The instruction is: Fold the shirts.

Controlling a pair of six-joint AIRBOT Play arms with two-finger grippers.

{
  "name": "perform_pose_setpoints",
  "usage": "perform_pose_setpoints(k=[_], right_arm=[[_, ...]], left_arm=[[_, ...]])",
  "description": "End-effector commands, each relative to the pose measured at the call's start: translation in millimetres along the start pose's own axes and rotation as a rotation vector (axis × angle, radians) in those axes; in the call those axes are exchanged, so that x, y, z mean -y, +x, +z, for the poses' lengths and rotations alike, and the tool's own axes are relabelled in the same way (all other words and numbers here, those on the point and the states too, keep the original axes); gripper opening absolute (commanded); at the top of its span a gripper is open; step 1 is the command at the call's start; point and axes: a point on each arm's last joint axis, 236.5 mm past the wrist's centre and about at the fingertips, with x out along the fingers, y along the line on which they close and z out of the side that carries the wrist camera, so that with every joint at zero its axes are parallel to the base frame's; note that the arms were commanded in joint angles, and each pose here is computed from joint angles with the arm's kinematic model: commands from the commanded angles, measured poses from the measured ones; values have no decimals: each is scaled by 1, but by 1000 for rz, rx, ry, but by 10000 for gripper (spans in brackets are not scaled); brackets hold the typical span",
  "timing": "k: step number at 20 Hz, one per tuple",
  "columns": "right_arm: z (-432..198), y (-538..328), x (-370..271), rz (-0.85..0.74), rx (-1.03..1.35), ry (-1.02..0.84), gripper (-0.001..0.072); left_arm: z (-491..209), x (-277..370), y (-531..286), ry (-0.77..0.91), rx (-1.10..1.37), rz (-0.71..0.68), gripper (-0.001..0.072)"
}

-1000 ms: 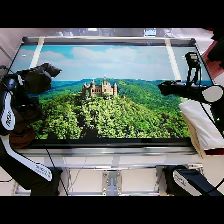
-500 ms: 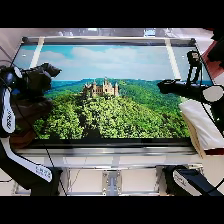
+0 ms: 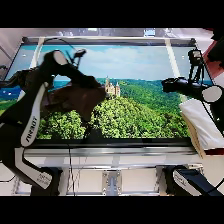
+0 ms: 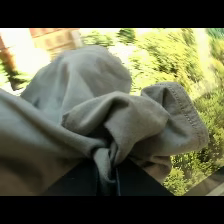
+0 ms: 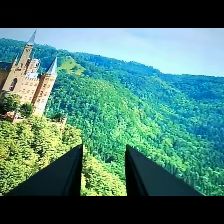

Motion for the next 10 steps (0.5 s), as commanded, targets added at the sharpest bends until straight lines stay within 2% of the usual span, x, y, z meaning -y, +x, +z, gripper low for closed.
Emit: perform_pose_setpoints(k=[1,8,10], right_arm=[[3,0,14,-59,12,-58,310],[1,-1,21,-88,-1,-95,310],[-1,-1,24,-100,-8,-111,310]], left_arm=[[4,53,25,164,18,130,14],[-29,172,88,177,-59,-158,13],[-44,190,116,176,-98,-191,13]])
